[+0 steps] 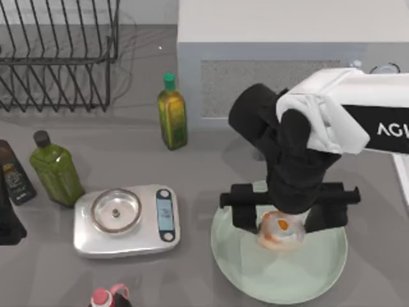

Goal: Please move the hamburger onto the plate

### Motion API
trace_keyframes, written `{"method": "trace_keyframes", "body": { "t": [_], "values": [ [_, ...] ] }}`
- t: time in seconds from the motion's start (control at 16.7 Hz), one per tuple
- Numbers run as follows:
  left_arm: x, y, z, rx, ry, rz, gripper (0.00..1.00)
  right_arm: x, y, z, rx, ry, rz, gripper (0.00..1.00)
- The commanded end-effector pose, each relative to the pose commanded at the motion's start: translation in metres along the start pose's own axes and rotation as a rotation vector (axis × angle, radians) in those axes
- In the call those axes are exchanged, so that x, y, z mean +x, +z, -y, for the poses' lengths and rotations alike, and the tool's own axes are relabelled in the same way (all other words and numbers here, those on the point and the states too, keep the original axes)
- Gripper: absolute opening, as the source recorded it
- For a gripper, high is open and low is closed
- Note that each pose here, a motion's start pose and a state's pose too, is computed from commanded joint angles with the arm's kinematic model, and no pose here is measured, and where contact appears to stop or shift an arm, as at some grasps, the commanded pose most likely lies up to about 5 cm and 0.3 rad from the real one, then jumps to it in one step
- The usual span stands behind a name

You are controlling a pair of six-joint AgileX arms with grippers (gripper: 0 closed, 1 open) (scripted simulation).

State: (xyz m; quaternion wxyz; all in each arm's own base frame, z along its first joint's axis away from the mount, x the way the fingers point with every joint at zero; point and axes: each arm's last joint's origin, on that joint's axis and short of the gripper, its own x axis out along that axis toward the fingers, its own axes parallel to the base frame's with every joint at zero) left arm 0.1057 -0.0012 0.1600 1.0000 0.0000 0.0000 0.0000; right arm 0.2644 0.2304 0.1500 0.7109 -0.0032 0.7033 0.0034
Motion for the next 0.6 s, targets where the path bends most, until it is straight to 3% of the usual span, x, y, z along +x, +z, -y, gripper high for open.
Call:
{"method": "trace_keyframes", "body": {
  "t": [0.24, 0.6],
  "values": [
    [0.0000, 0.0000, 0.0000, 0.000, 0.000, 0.000, 1.00, 0.0000, 0.0000, 0.0000, 0.000, 0.000, 0.000, 0.98],
    [0.0000, 0.0000, 0.0000, 0.000, 0.000, 0.000, 1.00, 0.0000, 0.0000, 0.0000, 0.000, 0.000, 0.000, 1.00]
  ]
}}
